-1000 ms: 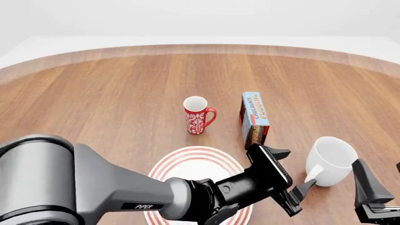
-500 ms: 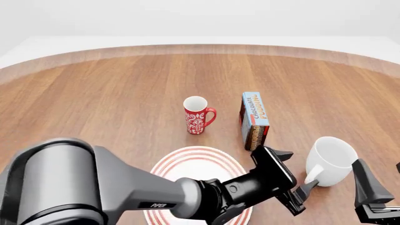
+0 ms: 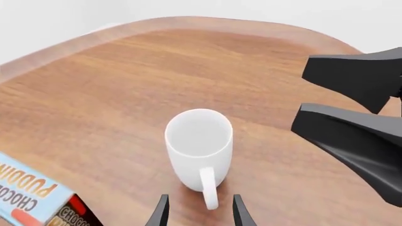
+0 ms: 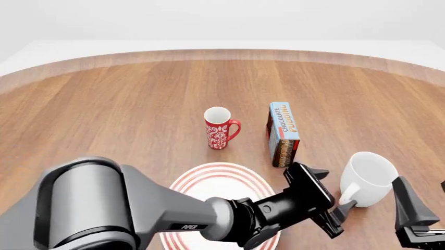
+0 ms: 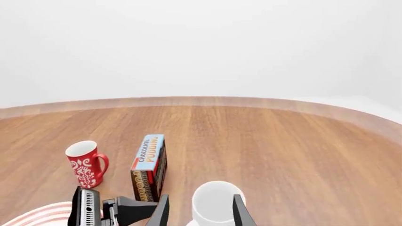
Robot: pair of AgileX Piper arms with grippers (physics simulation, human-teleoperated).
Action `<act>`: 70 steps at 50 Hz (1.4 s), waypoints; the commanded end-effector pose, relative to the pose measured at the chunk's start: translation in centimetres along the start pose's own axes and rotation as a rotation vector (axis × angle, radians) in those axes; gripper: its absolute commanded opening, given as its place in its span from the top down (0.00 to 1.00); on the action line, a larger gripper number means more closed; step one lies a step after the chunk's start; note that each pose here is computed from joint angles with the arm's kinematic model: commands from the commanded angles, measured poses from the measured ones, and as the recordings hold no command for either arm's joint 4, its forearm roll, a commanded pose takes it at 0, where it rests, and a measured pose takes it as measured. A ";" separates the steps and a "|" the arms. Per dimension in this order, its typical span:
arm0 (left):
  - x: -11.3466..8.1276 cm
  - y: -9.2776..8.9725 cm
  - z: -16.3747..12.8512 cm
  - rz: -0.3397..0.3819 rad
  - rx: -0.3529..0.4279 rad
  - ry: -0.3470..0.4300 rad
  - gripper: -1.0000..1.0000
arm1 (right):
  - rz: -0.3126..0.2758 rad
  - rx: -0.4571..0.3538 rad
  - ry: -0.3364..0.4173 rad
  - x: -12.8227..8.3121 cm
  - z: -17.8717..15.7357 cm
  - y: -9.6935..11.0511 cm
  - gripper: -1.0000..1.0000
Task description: Pick up the white mug and put it on the plate, and put the chocolate pudding to the right of the plate.
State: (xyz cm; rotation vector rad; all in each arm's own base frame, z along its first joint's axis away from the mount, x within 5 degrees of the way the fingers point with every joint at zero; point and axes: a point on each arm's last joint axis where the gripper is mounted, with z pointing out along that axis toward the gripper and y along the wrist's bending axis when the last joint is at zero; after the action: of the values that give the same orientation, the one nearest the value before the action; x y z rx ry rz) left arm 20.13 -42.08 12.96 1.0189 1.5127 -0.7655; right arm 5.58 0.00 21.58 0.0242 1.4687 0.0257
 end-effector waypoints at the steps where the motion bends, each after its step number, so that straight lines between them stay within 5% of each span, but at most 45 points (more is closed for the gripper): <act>1: 0.2 -0.1 0.8 0.000 0.002 0.007 0.00 | 0.004 0.001 0.000 -0.1 0.0 0.0 0.00; 70: 2.9 -1.2 4.3 0.019 0.024 0.063 0.00 | 0.018 0.007 0.002 0.0 0.0 0.0 0.00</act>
State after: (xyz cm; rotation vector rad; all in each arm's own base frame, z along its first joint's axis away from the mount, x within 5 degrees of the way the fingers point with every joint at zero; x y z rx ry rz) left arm 20.76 -45.35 9.62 1.0724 1.5468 -0.7497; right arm 5.59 -0.04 21.58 0.0409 1.4700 0.0343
